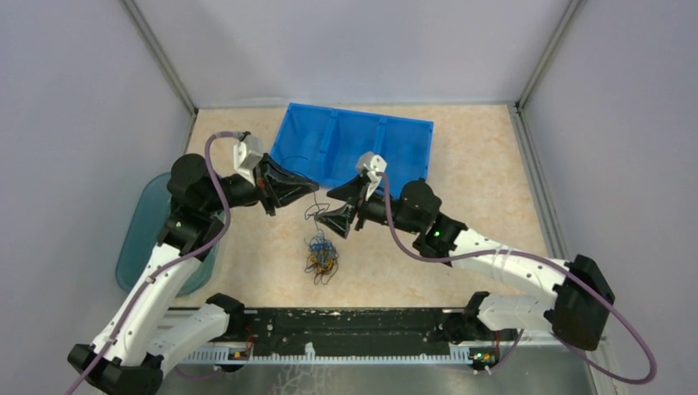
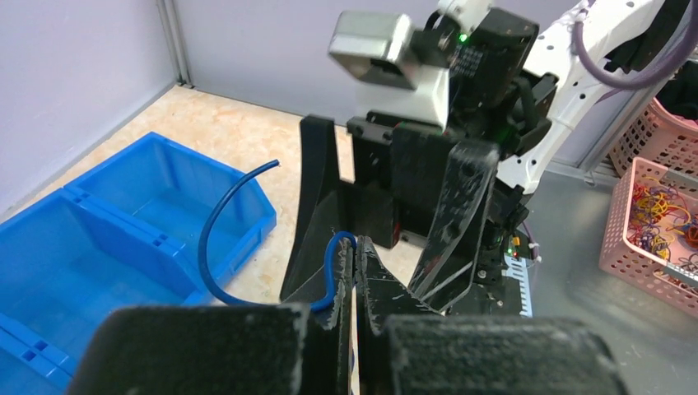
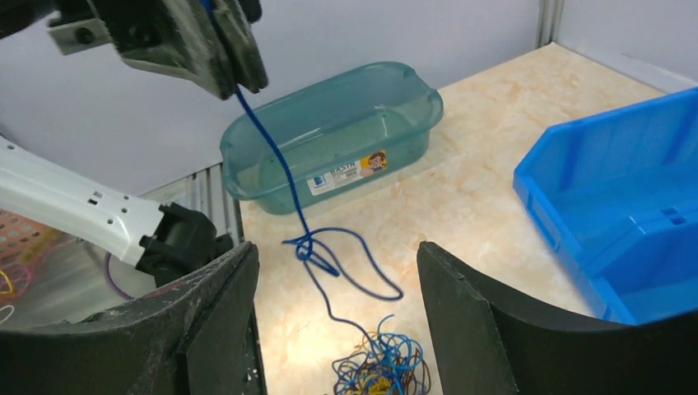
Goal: Untangle the cables
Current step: Untie the cable.
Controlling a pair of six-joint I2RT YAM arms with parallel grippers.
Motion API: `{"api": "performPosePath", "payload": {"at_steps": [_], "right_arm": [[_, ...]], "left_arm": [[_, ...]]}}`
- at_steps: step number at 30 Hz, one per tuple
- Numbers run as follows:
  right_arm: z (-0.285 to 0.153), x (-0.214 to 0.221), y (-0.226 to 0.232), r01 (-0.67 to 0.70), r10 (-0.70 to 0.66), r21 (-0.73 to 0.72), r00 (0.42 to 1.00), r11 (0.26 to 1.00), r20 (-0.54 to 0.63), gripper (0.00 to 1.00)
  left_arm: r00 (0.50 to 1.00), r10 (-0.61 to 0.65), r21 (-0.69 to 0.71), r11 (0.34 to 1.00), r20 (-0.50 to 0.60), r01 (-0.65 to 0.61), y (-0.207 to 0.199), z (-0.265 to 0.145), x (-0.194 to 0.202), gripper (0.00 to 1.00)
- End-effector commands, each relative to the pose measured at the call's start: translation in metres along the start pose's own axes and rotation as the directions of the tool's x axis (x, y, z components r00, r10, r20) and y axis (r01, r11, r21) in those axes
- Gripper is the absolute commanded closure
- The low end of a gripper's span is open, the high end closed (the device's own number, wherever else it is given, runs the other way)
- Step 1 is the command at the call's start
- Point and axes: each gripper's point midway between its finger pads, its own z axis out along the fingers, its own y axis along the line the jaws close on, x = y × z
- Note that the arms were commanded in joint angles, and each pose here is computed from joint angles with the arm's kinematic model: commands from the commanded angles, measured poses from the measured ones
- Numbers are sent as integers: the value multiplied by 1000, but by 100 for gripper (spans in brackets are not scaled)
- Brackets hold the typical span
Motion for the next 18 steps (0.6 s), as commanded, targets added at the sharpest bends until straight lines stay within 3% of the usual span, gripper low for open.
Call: {"api": "performPosePath", "payload": {"at_steps": [1, 9, 14, 18], "right_arm": [[25, -60, 18, 93, -79, -65, 979, 994, 190, 31], [47, -30, -5, 21, -21, 2, 979, 1000, 202, 40], [49, 9, -7, -50, 50, -4, 985, 999, 165, 58], [47, 32, -8, -91, 88, 7, 984, 996, 153, 52]], "left_arm": [[1000, -1, -8, 1000, 18, 1, -4, 1, -17, 100], [998, 37, -10, 999, 48, -37, -8, 0, -39, 100], [989, 118, -25, 993, 89, -116, -10, 0, -72, 100], [973, 194, -58, 980, 123, -188, -10, -2, -97, 100]]}}
